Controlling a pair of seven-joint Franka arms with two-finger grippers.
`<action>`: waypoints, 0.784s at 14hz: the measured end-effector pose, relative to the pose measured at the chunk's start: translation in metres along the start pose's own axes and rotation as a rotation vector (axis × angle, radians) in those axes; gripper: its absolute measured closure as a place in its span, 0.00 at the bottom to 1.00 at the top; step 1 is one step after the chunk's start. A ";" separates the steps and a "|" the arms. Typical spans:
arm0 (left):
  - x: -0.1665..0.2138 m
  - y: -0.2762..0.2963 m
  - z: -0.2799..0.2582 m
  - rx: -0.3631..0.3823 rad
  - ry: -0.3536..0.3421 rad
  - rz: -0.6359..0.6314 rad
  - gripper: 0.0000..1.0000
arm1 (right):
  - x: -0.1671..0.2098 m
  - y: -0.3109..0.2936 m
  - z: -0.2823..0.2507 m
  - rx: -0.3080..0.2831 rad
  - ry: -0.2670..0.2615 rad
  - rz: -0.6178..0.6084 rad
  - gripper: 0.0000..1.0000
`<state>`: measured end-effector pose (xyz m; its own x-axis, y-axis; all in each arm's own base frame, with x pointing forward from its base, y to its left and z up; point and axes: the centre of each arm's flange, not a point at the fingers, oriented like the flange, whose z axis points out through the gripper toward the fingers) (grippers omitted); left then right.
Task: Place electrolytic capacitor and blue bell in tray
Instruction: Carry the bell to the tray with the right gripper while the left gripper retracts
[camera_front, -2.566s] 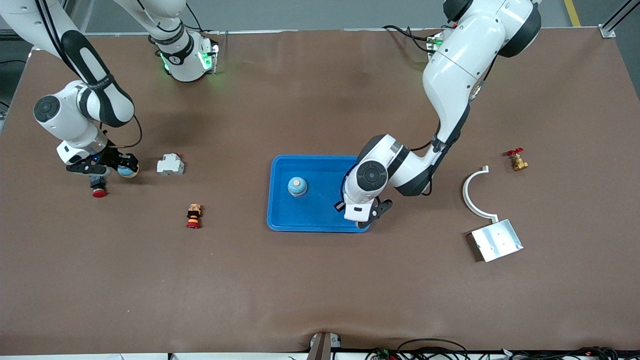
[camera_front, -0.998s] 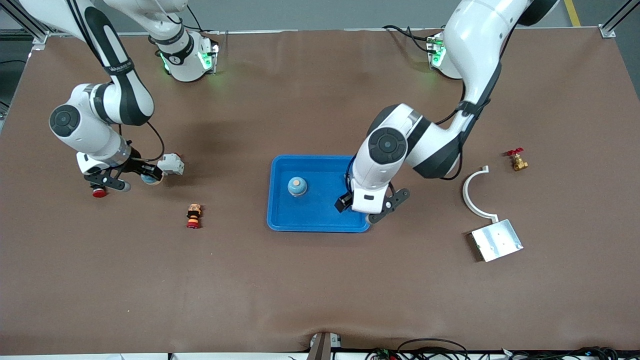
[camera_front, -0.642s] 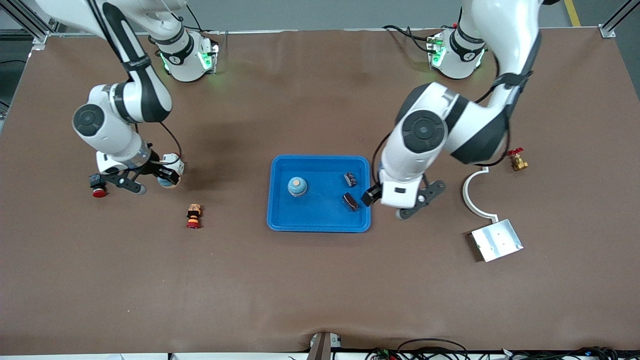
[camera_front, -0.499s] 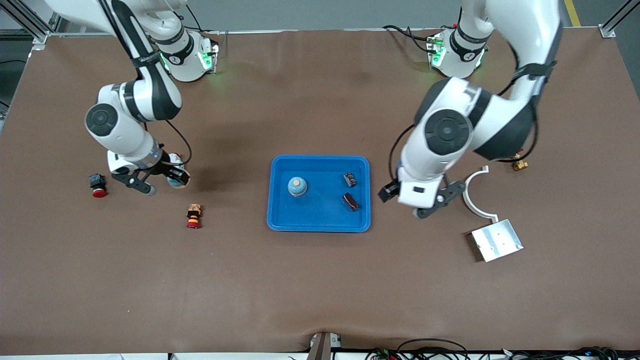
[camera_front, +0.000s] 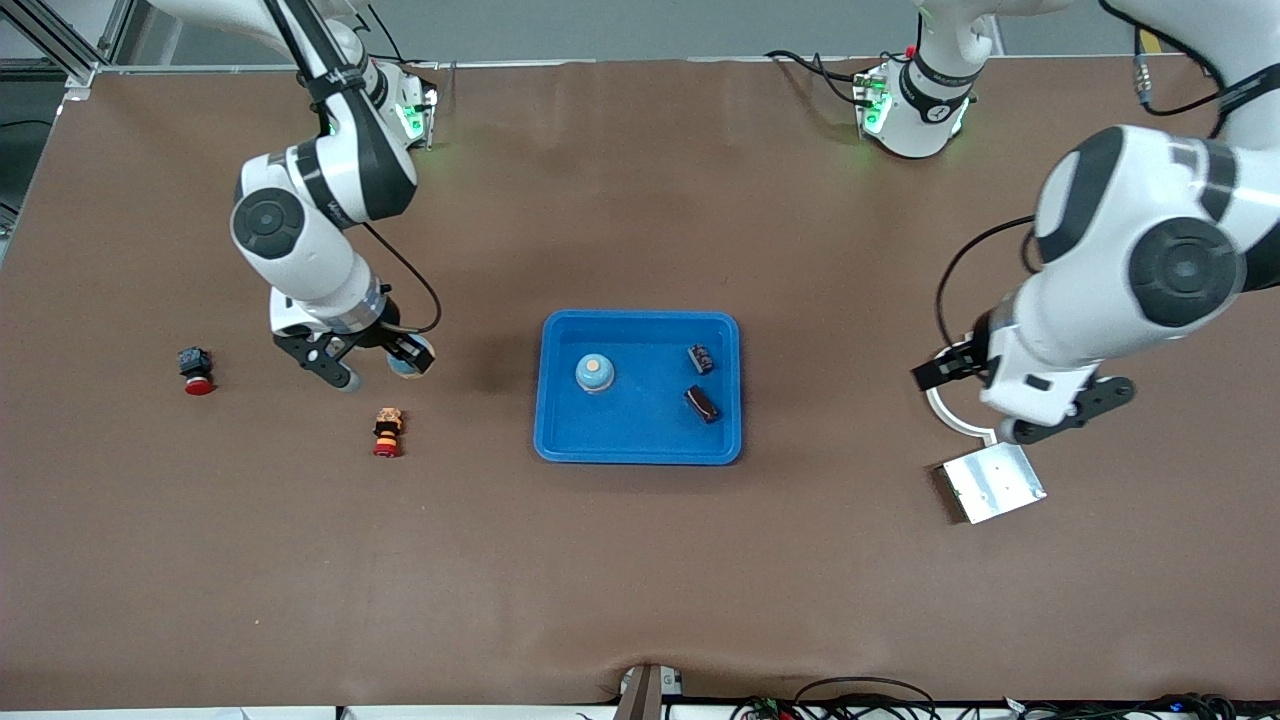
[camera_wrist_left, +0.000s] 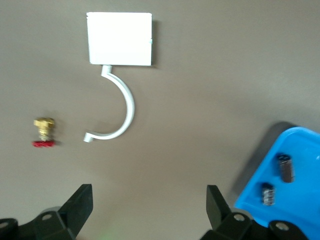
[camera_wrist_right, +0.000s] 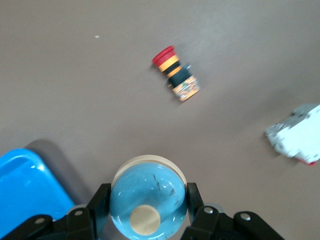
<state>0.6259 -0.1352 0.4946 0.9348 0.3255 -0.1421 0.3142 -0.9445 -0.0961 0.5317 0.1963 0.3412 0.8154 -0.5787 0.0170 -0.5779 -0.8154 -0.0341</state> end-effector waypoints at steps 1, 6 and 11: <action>0.001 -0.016 -0.002 0.004 -0.004 0.033 0.00 | -0.007 -0.010 0.002 0.002 -0.001 0.016 0.34; 0.004 -0.104 -0.003 -0.010 -0.038 0.208 0.00 | -0.042 -0.067 0.029 -0.002 -0.012 0.106 0.34; -0.004 -0.138 0.021 -0.020 -0.018 0.253 0.00 | -0.062 -0.122 0.056 0.008 -0.015 0.184 0.34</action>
<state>0.5750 -0.0053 0.4876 0.9811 0.0788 -0.1767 0.0736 -0.9966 -0.0358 0.5537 0.3328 0.2881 0.6961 -0.7179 -0.0055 -0.7174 -0.6954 -0.0427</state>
